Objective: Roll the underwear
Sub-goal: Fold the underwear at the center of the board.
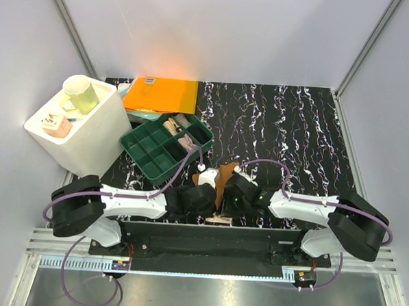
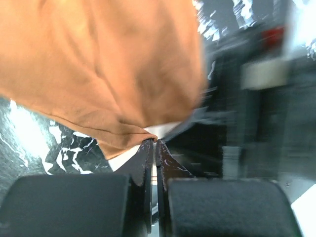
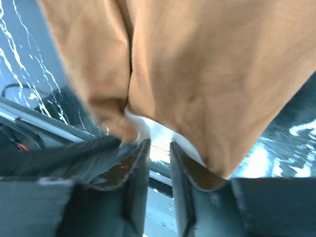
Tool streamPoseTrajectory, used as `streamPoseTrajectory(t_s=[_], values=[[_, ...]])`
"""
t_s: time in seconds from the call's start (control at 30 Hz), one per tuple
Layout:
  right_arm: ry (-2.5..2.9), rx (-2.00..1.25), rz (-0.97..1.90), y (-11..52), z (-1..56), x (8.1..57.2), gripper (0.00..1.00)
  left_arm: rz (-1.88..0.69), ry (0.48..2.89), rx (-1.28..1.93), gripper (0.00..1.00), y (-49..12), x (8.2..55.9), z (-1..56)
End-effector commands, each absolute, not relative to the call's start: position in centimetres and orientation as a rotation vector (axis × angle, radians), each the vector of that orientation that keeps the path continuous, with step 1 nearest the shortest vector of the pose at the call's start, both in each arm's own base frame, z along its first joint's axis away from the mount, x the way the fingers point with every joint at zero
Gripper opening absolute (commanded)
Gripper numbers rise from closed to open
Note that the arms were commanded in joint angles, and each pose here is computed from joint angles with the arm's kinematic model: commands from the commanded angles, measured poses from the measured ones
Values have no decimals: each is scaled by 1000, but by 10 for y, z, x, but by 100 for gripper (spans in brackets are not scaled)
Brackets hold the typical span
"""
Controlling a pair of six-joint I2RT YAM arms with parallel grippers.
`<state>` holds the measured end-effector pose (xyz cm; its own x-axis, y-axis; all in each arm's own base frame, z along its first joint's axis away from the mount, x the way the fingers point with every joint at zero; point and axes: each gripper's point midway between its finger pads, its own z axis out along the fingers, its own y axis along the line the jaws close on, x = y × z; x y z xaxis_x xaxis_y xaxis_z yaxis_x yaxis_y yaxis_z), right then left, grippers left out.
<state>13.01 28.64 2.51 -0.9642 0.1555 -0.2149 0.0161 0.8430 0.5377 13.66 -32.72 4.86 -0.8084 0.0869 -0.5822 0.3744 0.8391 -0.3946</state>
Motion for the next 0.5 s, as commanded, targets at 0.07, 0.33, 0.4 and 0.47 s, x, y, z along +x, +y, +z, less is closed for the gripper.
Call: streamPoseTrajectory(t_s=[0.07,0.33,0.4,0.47], values=[[2728,-36,858,285,50,118,47,-823,2475,313,0,-350,120,27],[2693,141,747,248,67,119,48,-819,2474,311,0,-351,119,28],[2676,181,726,239,70,119,47,-815,2478,309,0,-350,119,27],[2642,219,688,229,70,124,45,-814,2479,309,0,-350,118,27]])
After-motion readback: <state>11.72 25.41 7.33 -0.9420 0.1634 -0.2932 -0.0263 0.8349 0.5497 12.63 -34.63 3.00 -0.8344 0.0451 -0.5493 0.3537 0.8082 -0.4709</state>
